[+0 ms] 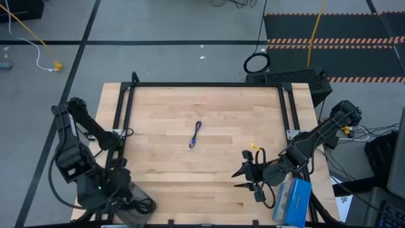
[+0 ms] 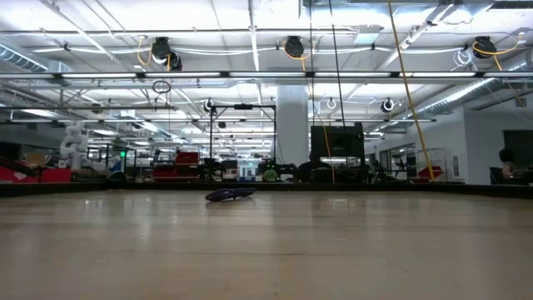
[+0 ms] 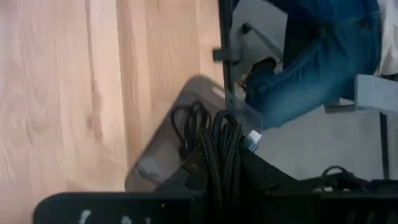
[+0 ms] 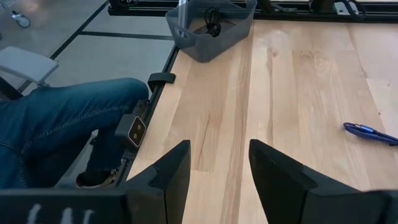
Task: Pick and place USB-C Cables
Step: Put the black charger cable into the black bin
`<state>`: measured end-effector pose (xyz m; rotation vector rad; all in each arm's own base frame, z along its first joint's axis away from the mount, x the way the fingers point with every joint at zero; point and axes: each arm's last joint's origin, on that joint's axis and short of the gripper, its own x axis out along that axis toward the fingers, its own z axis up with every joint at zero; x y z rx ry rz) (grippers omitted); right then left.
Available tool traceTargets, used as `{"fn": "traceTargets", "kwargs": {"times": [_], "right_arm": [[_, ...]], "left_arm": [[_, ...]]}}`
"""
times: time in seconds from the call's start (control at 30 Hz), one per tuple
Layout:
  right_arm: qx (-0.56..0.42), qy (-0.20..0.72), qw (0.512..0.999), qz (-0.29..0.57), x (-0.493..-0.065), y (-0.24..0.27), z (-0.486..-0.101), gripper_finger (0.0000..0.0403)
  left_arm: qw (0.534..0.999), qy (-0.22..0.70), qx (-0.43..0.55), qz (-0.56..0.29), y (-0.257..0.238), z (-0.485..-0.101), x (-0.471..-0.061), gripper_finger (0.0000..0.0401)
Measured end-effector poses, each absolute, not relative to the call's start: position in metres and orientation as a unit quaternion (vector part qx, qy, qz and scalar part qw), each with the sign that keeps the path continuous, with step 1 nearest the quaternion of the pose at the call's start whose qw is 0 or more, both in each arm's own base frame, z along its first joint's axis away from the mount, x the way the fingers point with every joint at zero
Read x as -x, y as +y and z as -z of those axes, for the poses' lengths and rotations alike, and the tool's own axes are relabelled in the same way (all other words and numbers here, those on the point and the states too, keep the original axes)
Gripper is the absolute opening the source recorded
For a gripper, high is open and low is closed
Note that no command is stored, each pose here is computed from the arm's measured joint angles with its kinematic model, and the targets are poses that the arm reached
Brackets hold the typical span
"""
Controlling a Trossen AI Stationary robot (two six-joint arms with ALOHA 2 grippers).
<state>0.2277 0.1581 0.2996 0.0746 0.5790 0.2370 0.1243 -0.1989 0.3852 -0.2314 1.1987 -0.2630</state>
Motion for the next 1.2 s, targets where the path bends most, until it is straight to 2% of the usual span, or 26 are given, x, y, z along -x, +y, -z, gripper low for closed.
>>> {"fn": "traceTargets", "kwargs": {"times": [0.3,0.8,1.2], "right_arm": [[-0.037,0.286,0.951,-0.116,-0.228,0.158,-0.299,0.0157],[-0.038,0.286,0.951,-0.116,-0.228,0.158,-0.299,0.0157],[-0.038,0.286,0.95,-0.116,-0.228,0.158,-0.299,0.0157]], "left_arm": [[0.789,0.596,0.112,0.099,-0.212,-0.373,-0.123,0.0044],[0.783,0.608,0.095,0.09,-0.234,-0.353,-0.135,0.0044],[0.782,0.607,0.064,0.128,-0.258,-0.292,-0.151,0.0044]]}}
